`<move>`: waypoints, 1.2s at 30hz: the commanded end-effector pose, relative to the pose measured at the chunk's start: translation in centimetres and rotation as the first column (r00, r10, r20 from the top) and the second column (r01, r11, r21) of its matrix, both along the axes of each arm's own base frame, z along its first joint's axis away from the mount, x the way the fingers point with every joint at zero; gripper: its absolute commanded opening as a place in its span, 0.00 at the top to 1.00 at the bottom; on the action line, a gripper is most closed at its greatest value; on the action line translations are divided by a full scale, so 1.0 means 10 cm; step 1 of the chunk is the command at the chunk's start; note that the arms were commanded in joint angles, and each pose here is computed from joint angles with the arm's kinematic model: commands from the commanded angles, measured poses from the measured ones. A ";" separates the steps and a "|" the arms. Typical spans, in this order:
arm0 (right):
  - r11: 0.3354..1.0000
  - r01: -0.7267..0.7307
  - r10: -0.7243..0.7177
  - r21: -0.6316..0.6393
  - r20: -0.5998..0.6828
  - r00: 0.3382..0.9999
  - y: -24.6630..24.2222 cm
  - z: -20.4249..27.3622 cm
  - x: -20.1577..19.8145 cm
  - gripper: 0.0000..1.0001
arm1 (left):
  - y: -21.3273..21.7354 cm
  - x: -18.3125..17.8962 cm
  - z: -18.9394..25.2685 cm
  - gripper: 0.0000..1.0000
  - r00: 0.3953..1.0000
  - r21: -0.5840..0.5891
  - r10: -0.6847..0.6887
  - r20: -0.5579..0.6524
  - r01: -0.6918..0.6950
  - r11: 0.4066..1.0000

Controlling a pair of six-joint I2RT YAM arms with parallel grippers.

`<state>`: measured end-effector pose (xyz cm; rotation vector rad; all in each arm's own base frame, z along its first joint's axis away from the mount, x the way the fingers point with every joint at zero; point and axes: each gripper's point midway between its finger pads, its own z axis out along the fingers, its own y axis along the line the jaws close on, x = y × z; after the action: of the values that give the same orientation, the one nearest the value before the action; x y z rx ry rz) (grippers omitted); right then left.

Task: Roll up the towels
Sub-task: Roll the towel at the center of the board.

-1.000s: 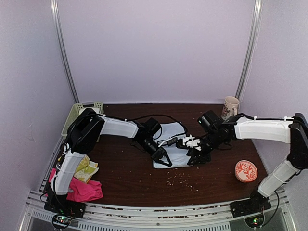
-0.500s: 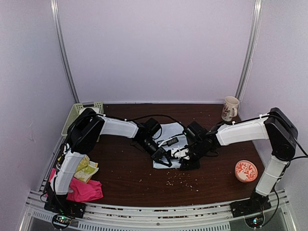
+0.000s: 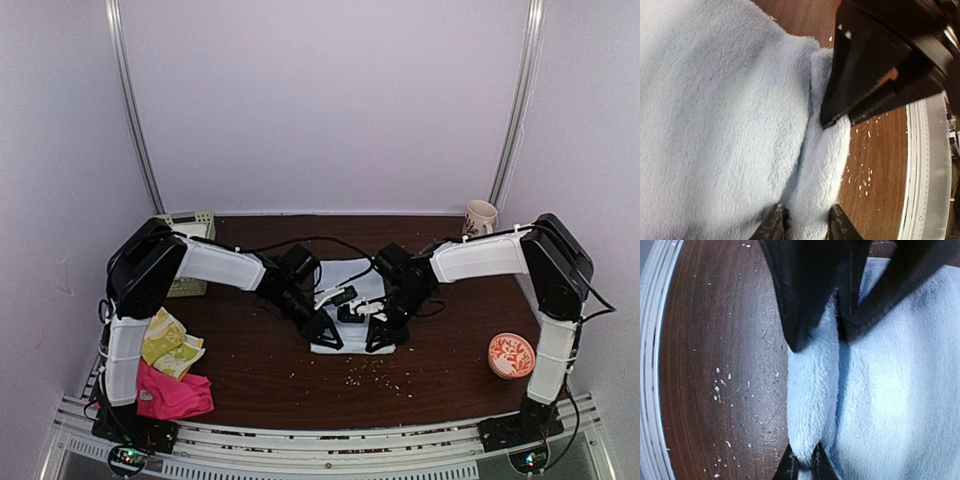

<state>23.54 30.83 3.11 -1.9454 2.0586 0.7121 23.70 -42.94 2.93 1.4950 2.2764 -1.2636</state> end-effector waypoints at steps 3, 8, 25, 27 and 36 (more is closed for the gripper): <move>0.995 0.082 -0.098 -0.056 -0.425 0.900 -0.28 -0.06 -0.19 0.97 | 0.38 0.14 0.00 0.66 0.972 0.075 0.133 0.194 -0.149 0.986; 0.984 0.155 -0.180 -0.093 -0.573 0.800 -0.29 -0.11 0.05 0.97 | 0.59 0.29 0.20 0.65 0.907 0.052 0.214 0.362 -0.249 0.967; 0.931 0.226 -0.363 -0.287 -0.663 0.655 -0.27 -0.44 0.31 0.96 | -0.21 -0.08 0.63 0.63 0.461 0.078 -0.123 0.879 0.114 0.990; 0.932 0.223 -0.362 -0.287 -0.668 0.650 -0.28 -0.44 0.30 0.96 | -0.28 -0.08 0.53 0.68 0.456 0.103 -0.149 0.878 0.124 0.987; 0.936 0.213 -0.351 -0.281 -0.682 0.641 -0.29 -0.45 0.25 0.96 | -0.27 0.12 0.04 0.59 0.368 0.234 -0.237 0.899 0.052 0.971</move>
<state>26.31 29.58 2.39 -1.3717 2.7982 1.5833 22.91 -45.11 3.57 1.8317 1.5021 -0.1645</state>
